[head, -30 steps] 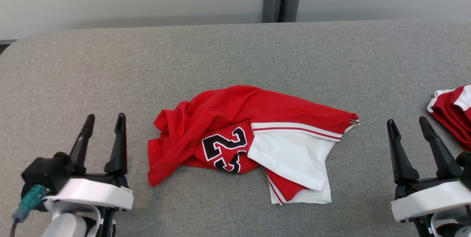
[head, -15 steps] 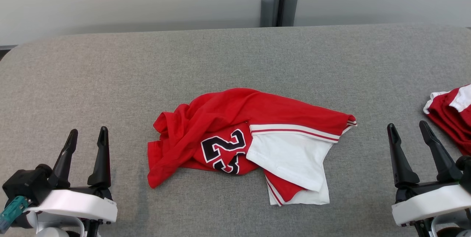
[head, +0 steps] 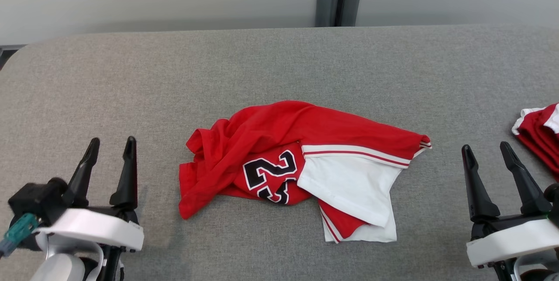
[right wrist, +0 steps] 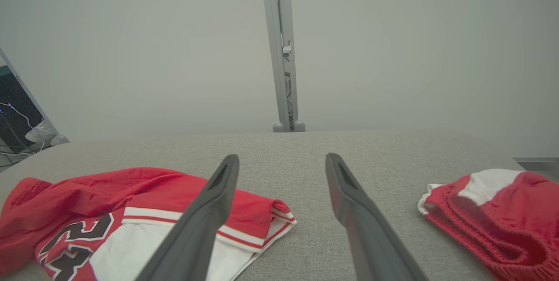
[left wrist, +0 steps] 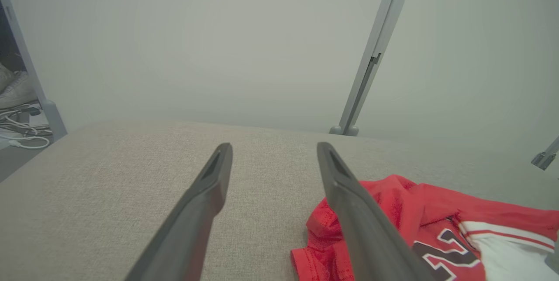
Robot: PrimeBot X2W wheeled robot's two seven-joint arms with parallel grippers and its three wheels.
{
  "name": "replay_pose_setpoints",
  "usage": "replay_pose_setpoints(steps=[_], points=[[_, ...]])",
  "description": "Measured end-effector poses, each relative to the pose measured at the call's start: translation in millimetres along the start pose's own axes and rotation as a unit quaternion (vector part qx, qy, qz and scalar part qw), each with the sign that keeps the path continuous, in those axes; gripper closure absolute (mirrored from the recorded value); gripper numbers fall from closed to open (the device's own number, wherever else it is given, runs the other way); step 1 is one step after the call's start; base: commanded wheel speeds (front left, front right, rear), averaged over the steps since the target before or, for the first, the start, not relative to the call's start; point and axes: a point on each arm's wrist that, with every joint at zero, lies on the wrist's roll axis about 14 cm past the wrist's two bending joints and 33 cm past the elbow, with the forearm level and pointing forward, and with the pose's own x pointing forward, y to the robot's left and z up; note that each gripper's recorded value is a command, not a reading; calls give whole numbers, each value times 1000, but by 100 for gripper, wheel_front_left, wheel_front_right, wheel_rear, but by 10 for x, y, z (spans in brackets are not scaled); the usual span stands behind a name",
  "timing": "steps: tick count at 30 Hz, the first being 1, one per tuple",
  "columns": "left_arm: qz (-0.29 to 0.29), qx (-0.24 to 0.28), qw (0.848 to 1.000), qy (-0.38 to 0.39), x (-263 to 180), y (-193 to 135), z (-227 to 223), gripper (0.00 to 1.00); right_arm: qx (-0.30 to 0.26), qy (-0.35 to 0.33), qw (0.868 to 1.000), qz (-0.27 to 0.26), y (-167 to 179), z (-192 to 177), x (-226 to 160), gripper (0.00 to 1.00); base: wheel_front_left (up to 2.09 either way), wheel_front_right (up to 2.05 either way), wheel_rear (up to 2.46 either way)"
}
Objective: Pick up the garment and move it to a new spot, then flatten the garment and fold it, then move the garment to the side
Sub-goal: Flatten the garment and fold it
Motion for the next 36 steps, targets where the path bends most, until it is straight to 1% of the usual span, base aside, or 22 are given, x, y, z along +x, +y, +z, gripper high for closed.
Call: replay_pose_setpoints(steps=[2,5,9,11,16,20,21,23,26,28,32,36], points=[[-20,0,1000,15,78,-77,-27,0,0,4,1000,3,17,-24,26,0,0,0,0],[-56,-5,996,69,156,-209,-238,0,0,6,1000,6,35,-38,72,0,0,0,0],[-106,-22,985,131,237,-452,-513,0,0,9,1000,5,25,-59,88,0,0,0,0],[-123,-22,979,161,251,-546,-653,0,-1,10,1000,0,-8,-66,81,0,0,0,0],[-147,-33,965,213,238,-695,-917,0,0,13,1000,-13,-92,-97,46,0,0,0,0],[-151,-39,957,246,212,-719,-1065,0,0,15,1000,-20,-138,-114,36,0,0,0,0],[-153,-45,956,248,219,-736,-1068,18,0,15,1000,-21,-142,-115,37,0,0,0,0],[-159,-51,955,246,236,-775,-1057,100,-1,13,1000,-21,-149,-109,44,0,0,0,0],[-164,-60,953,249,230,-793,-1059,100,0,12,1000,-22,-152,-111,54,0,0,0,0],[-167,-64,954,241,246,-798,-1016,100,0,11,1000,-22,-153,-110,54,0,0,0,0],[-170,-64,964,194,343,-771,-774,100,1,10,1000,-23,-159,-112,57,0,0,0,0],[-158,-50,975,150,438,-659,-484,100,5,9,1000,-21,-147,-114,67,0,0,0,0]])
